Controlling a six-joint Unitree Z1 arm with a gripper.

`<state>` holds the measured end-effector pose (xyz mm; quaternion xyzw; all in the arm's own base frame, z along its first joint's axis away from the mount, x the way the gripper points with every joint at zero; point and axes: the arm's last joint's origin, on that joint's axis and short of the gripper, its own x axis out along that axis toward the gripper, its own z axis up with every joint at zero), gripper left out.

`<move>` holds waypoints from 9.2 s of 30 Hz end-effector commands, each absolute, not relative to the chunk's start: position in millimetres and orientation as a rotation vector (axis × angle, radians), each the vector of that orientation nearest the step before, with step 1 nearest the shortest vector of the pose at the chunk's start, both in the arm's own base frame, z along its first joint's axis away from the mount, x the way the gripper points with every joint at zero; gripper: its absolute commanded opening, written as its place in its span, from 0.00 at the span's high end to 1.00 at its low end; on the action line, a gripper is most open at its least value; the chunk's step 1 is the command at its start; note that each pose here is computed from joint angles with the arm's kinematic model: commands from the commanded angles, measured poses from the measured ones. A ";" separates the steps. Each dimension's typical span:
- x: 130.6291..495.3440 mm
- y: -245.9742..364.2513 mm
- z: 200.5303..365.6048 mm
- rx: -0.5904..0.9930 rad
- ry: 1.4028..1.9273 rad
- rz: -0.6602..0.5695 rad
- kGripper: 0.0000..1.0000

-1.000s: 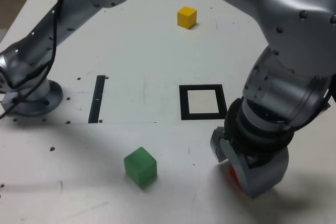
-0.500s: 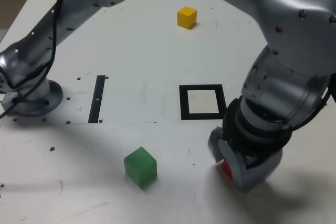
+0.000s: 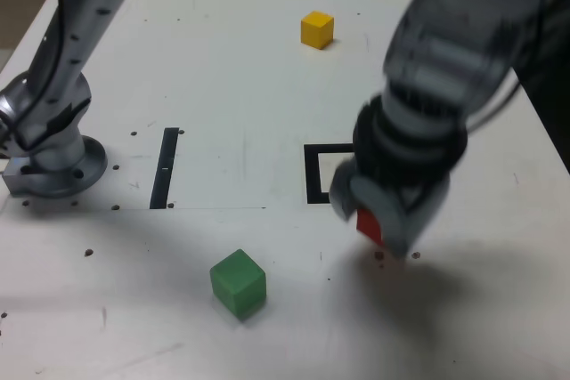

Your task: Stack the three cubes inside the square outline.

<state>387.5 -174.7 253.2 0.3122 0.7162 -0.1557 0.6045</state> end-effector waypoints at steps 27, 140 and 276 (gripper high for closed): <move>366.3 -48.6 246.4 0.207 1.726 -0.078 0.62; 354.5 288.0 252.9 0.584 1.778 -0.337 0.01; 392.9 -26.5 259.4 0.173 1.899 -0.085 0.52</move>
